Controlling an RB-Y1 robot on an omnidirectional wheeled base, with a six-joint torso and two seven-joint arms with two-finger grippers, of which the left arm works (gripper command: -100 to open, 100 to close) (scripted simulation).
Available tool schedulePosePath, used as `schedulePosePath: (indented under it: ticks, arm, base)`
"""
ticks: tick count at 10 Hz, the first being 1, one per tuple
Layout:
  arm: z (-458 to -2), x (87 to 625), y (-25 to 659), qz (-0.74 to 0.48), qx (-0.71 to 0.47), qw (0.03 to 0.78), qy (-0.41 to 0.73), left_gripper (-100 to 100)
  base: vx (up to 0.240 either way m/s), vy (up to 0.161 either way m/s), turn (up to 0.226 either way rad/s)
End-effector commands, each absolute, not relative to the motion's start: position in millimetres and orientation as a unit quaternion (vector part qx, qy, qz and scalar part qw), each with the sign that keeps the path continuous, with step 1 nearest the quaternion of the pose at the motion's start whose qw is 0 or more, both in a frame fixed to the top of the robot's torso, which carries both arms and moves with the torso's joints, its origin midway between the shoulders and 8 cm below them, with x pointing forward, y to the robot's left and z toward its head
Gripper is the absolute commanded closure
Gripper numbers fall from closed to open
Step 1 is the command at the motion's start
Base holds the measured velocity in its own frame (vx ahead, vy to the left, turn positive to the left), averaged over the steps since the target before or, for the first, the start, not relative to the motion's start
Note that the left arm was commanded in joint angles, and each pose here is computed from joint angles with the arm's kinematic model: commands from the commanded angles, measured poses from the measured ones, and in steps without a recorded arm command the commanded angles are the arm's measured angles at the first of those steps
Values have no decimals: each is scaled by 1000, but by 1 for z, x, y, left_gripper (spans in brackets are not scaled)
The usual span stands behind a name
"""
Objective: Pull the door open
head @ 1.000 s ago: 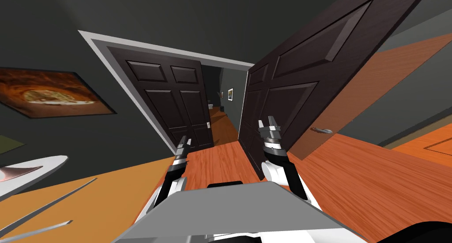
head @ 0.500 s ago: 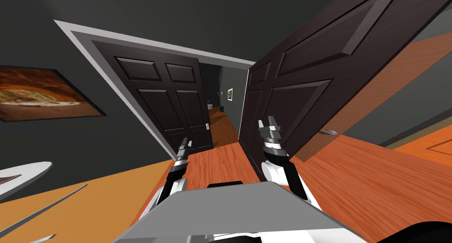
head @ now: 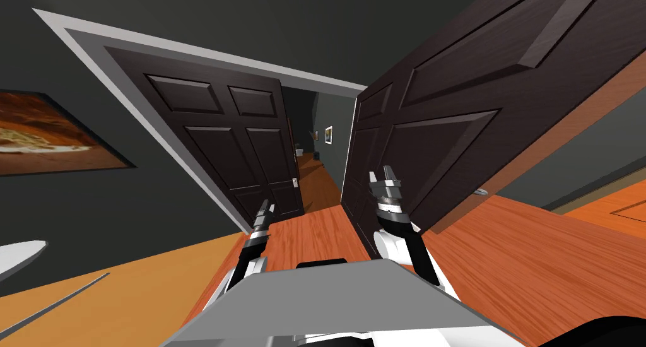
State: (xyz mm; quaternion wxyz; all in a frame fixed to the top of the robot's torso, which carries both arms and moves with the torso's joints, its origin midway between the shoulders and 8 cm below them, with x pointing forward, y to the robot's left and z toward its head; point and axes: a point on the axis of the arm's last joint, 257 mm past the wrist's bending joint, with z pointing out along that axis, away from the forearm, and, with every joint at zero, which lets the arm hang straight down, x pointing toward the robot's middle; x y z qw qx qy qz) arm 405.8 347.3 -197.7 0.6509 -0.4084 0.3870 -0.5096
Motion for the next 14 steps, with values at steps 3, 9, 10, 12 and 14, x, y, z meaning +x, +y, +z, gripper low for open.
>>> schedulePosePath:
  ticks: [3,9,10,12,14]
  arm:
    - [-222,408,352,-502,-425,641,395,-100]
    - [-260,409,359,-488,-453,625,407,-100]
    - [-272,409,361,-484,-462,619,410,-100]
    - [-290,408,364,-477,-475,611,415,-100]
    - [-306,406,366,-471,-488,603,419,-100]
  base:
    - [107,4,-16]
    - [98,2,-13]
    - [140,11,-20]
    - [149,10,-22]
    - [153,12,-19]
